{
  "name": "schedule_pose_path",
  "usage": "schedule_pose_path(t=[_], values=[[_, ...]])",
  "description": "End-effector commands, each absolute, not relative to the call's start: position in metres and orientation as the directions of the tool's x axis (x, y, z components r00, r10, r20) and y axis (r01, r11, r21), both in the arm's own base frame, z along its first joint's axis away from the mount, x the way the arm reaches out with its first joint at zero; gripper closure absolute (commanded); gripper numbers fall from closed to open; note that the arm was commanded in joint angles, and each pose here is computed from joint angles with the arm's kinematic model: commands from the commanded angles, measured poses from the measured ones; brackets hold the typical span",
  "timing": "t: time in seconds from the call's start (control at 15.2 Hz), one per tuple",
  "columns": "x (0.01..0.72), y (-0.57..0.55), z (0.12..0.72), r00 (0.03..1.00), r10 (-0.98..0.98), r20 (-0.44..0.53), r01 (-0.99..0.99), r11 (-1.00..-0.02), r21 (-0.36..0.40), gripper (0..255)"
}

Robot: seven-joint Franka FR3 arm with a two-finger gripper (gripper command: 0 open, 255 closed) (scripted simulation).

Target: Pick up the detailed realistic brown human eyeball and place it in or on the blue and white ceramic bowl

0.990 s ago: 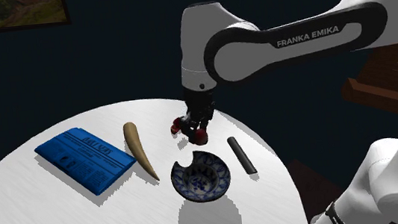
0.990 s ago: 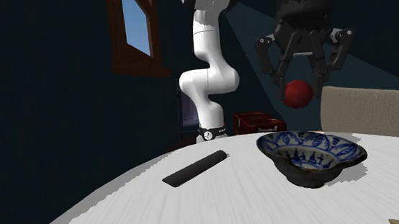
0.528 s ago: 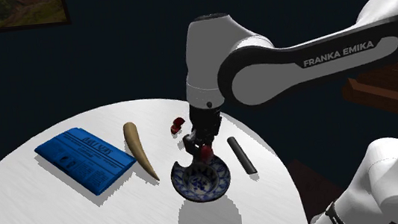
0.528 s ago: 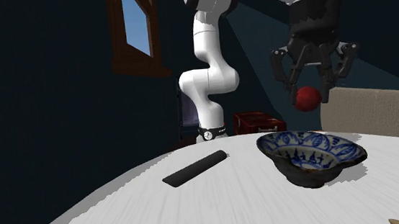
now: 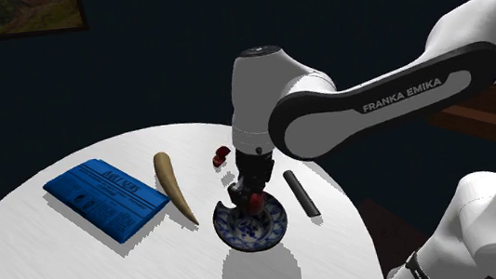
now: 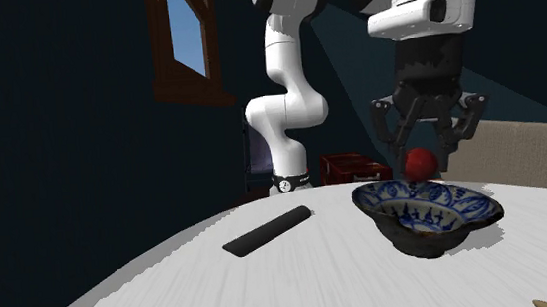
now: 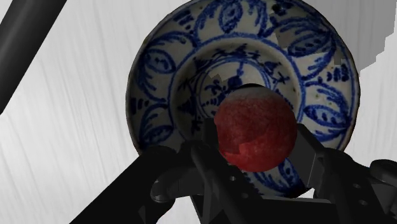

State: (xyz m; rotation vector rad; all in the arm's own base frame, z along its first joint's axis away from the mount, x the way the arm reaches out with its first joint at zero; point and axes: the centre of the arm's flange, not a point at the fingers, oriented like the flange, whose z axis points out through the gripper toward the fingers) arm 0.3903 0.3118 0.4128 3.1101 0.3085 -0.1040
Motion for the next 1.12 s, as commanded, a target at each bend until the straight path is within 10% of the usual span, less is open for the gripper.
schedule_pose_path(t=[0.0,0.59,0.66,1.06], values=[[0.39,0.312,0.402,0.978,0.196,-0.067,0.197,-0.98,0.008,255],[0.39,0.312,0.394,0.978,0.196,-0.067,0.197,-0.98,0.008,255],[0.39,0.312,0.394,0.978,0.196,-0.067,0.197,-0.98,0.008,0],[0.391,0.312,0.407,0.978,0.196,-0.067,0.197,-0.98,0.008,0]])
